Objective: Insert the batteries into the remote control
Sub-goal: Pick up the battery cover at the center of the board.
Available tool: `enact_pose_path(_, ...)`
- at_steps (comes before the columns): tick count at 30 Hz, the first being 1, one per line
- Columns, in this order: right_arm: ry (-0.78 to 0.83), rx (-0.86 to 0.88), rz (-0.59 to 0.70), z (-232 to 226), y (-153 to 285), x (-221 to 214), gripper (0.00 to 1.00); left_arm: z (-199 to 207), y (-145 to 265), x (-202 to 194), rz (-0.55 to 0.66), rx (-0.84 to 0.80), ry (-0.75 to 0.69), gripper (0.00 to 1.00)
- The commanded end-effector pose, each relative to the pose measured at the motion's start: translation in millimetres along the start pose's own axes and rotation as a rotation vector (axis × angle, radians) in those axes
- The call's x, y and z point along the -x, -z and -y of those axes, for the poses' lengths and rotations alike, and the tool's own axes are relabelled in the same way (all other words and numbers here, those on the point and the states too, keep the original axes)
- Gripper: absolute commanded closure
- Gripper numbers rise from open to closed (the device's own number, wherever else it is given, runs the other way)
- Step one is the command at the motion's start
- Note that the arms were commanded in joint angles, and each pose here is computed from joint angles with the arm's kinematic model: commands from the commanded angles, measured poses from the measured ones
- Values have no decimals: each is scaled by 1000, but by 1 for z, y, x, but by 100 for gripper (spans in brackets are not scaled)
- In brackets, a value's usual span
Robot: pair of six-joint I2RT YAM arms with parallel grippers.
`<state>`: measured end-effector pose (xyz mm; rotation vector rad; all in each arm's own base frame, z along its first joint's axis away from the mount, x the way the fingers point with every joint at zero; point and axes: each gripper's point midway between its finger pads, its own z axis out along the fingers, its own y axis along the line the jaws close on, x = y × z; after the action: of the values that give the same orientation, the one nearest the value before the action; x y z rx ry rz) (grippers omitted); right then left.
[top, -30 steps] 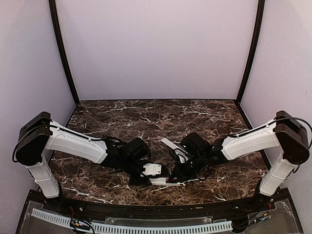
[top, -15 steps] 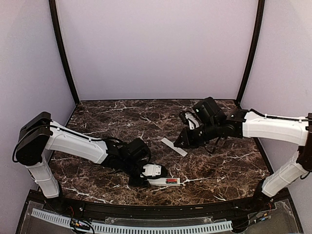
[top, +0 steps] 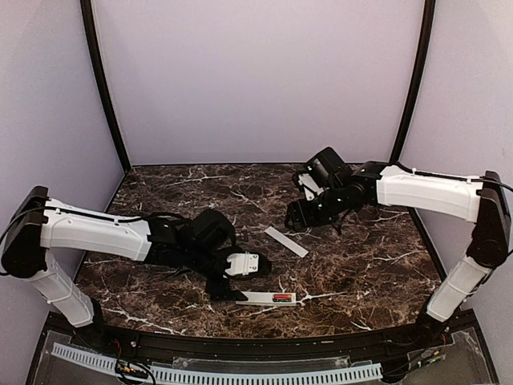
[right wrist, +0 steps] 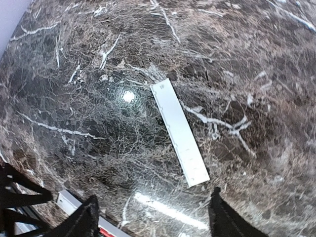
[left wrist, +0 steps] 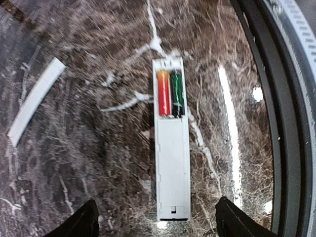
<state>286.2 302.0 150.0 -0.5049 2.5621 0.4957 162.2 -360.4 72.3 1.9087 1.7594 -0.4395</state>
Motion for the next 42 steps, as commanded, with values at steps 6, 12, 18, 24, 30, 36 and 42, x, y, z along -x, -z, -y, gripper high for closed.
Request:
enact_pose_path(6, 211, 25, -25, -19, -52, 43, 19, -106, 153, 40, 397, 393, 412, 10)
enact_pose_path(12, 251, -49, -154, -9, -111, 39, 21, -159, 183, -22, 338, 659, 699, 6)
enact_pose_path(18, 229, -96, -175, -2, -130, 42, 39, -167, 188, -25, 345, 653, 736, 6)
enact_pose_path(24, 213, -79, -137, -7, -135, 50, 76, -166, 190, -26, 348, 656, 732, 6)
enact_pose_path(30, 207, -123, -167, 5, -153, 49, 84, -166, 185, -28, 334, 649, 733, 6)
enact_pose_path(36, 227, -107, -184, 3, -163, 49, 86, -164, 177, -28, 325, 619, 731, 6)
enact_pose_path(42, 227, -123, -213, 6, -161, 43, 85, -164, 175, -28, 321, 612, 730, 6)
